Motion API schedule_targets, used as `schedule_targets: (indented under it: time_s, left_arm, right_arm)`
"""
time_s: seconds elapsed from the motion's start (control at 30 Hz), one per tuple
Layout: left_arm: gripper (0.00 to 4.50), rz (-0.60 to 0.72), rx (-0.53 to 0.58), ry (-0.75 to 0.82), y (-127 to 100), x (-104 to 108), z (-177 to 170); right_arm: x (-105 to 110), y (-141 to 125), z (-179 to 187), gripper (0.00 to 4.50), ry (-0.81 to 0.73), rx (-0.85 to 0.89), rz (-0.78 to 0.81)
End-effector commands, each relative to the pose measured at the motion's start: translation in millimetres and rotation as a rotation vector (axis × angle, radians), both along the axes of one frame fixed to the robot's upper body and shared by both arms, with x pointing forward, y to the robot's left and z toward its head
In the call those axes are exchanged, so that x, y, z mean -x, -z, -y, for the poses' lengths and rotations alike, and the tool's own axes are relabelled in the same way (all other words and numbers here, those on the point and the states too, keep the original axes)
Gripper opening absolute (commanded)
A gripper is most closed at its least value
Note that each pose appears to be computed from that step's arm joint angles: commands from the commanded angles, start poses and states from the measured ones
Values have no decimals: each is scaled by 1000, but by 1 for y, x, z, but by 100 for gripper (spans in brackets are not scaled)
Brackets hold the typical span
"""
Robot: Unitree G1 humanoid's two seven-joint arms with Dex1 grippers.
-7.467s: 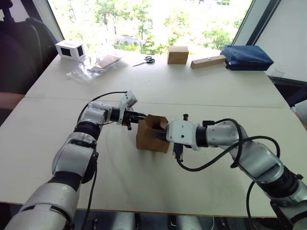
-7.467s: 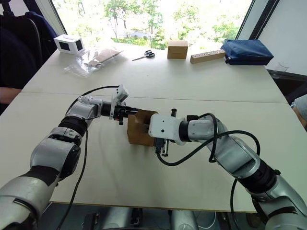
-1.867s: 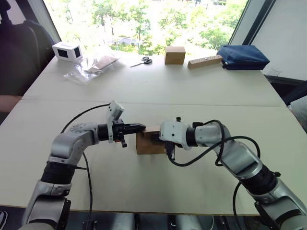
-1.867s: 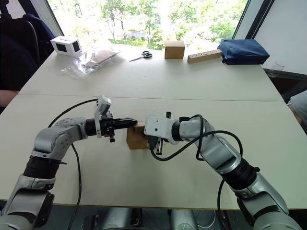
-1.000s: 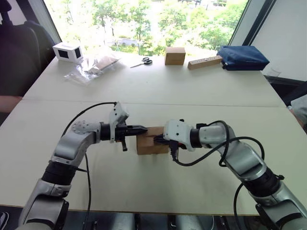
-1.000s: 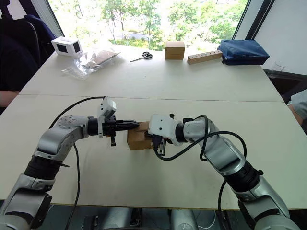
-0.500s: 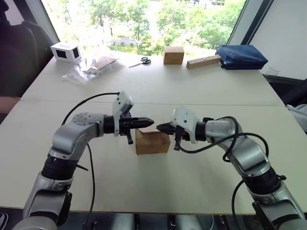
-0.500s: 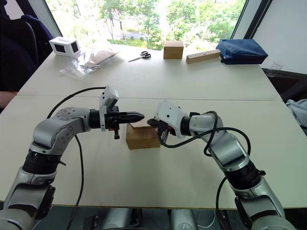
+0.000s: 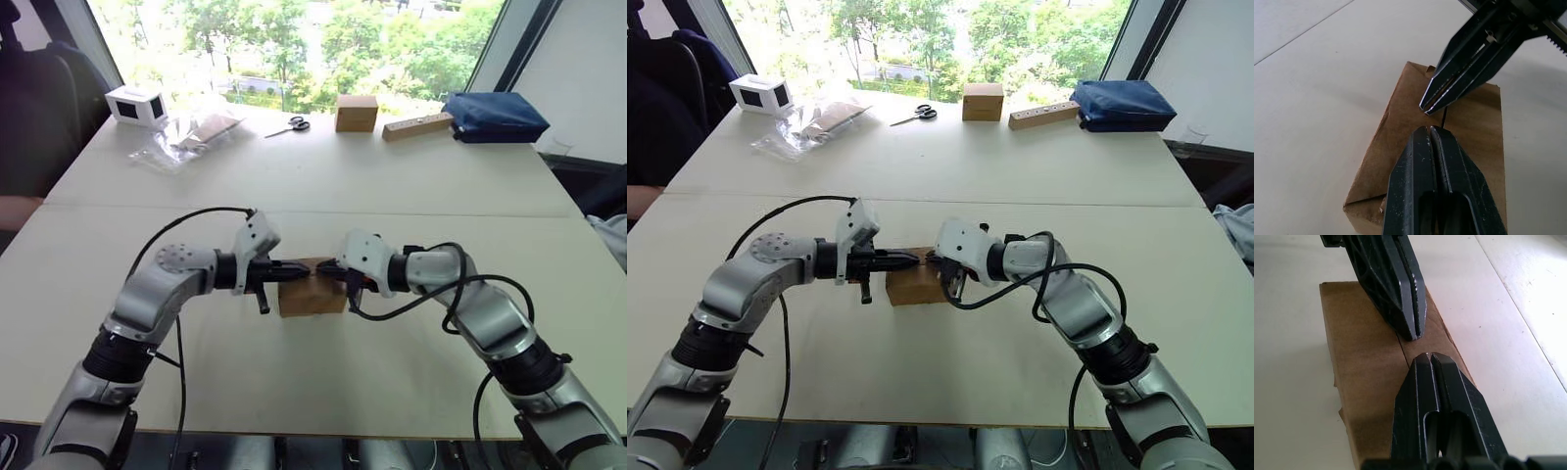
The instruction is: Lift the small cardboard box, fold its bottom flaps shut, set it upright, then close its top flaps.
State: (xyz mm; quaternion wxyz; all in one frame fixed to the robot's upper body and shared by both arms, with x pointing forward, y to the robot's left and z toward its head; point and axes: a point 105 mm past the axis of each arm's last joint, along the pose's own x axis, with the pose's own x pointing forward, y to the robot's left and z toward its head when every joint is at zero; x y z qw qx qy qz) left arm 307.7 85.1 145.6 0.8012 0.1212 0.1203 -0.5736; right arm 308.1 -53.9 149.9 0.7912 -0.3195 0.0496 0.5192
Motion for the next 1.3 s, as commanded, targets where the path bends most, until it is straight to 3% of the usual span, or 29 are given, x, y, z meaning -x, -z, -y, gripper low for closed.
schedule_targets:
  time_s: [0.03,0.53,0.67,0.83,0.97,1.13,1.3]
  left_arm:
    - [6,47,-31,23,0,2,1]
    - [6,72,-4,-20,-2,-6,-4]
    - [6,129,281,-170,-48,-12,-15]
    - [6,49,350,-216,-60,4,-38]
    - [6,13,276,-276,-48,18,-62]
    - [6,-19,165,-324,-29,39,-86]
    - [6,-97,138,-367,2,59,-95]
  right_arm:
    - [2,0,1,0,-18,36,26]
    - [0,3,5,0,-22,74,44]
    - [2,-38,15,0,2,-181,141]
    - [11,-64,45,0,72,-343,113]
    - [21,-61,72,0,153,-397,12]
    - [47,-39,89,0,221,-441,-157]
    - [69,-9,96,0,271,-413,-297]
